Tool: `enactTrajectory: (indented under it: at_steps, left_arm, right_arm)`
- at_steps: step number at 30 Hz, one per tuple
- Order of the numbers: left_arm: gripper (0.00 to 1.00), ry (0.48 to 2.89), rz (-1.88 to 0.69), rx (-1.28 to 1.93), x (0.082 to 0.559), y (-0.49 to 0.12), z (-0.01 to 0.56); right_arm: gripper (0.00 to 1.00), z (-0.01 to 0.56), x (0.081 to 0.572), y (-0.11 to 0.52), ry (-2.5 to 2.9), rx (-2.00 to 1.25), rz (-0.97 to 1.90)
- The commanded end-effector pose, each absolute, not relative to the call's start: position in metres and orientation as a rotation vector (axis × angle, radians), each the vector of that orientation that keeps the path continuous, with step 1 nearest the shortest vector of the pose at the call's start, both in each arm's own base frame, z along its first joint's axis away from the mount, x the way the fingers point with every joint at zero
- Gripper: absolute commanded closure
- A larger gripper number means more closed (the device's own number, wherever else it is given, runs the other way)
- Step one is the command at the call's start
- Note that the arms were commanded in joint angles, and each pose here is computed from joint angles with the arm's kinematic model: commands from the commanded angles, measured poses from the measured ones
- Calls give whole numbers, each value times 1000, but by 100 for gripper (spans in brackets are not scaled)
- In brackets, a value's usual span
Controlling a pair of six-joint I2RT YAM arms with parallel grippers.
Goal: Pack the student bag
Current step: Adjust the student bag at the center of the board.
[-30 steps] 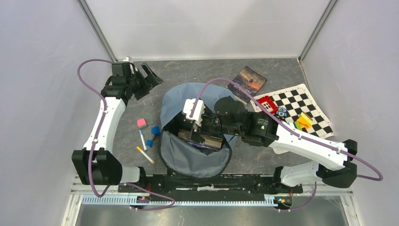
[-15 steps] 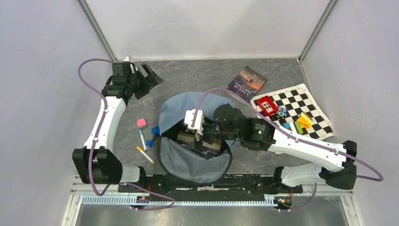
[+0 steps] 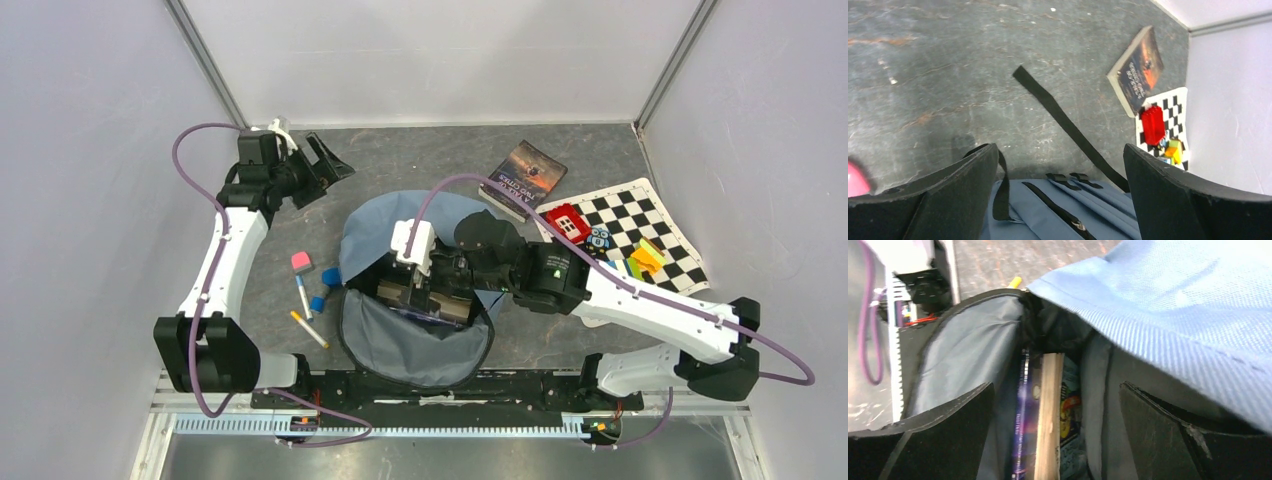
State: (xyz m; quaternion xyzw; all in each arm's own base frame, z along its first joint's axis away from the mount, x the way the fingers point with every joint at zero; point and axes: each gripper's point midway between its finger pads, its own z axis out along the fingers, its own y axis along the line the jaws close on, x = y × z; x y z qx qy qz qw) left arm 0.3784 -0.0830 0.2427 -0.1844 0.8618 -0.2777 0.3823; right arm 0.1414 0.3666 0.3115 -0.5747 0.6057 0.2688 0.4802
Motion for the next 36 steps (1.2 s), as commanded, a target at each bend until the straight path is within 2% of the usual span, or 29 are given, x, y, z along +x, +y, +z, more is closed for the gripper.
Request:
enactTrajectory:
  at_steps: [1,9,14,24,30,36]
  left_arm:
    - [0,2028,-863,-167,374,-108,297]
    - [0,1853,-973,76,359,-131,357]
    - [0,1813,-1020,134,353,-149,369]
    - [0,1839,-1024,201,347,-179,360]
    - [0,1821,-998,198,349,-180,366]
    - [0,1847,-992,172,353,-180,357]
  right_arm:
    - [2,336,193,359,1506,-1235,481]
    - [2,344,268,349,1522,-1139,414]
    - [2,347,283,354,1495,-1157,451]
    - [2,338,238,366,1462,-1266,692]
    - [2,319,221,361,1513,-1300,730]
    - [2,290,185,360,1540,-1422,719]
